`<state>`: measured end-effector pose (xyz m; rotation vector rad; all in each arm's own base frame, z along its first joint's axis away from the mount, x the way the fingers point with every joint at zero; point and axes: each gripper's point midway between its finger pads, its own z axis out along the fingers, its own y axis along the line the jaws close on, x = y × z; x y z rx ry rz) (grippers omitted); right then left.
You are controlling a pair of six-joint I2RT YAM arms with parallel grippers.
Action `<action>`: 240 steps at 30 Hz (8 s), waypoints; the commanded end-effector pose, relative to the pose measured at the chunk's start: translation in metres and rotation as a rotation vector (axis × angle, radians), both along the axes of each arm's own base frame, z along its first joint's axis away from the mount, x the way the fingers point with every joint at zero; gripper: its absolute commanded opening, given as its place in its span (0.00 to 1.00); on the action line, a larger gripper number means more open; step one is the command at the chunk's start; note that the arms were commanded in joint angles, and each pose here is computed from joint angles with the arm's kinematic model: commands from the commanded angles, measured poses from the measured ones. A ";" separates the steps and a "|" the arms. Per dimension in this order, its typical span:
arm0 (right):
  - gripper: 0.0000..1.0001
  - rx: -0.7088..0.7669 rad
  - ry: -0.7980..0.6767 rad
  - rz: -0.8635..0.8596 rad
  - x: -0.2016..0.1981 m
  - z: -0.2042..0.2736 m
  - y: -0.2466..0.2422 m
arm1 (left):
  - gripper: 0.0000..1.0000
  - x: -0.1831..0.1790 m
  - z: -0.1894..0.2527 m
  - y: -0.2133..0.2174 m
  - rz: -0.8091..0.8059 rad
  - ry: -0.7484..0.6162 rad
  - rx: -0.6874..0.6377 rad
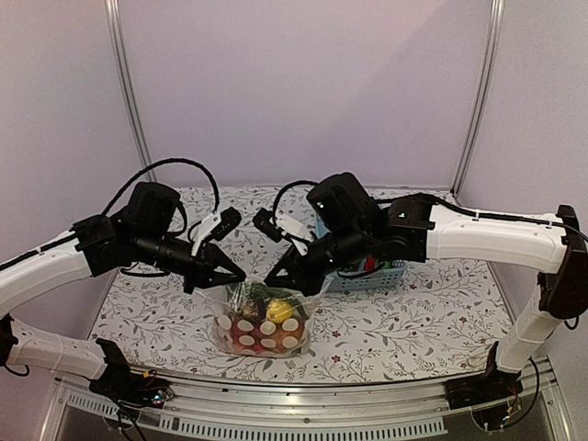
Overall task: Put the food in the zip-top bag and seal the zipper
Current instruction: Zip the zipper on the zipper food storage bag, then place the zipper food storage bag at the center of the board, then reset both arms
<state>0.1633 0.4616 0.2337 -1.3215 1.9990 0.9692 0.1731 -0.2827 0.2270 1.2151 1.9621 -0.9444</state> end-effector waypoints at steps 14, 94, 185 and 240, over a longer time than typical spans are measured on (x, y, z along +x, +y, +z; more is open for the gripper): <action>0.00 -0.100 -0.023 -0.038 0.003 -0.008 -0.027 | 0.00 0.028 -0.001 0.018 0.135 -0.023 0.028; 0.00 -0.138 -0.068 -0.230 0.030 -0.009 -0.076 | 0.00 0.065 -0.003 0.052 0.328 -0.031 0.060; 0.94 -0.034 -0.009 -1.004 0.138 -0.013 -0.229 | 0.37 0.143 0.027 0.069 0.710 0.000 -0.157; 0.99 0.203 -0.601 -1.594 0.178 -0.048 -0.490 | 1.00 0.204 -0.067 0.326 1.505 -0.457 -0.108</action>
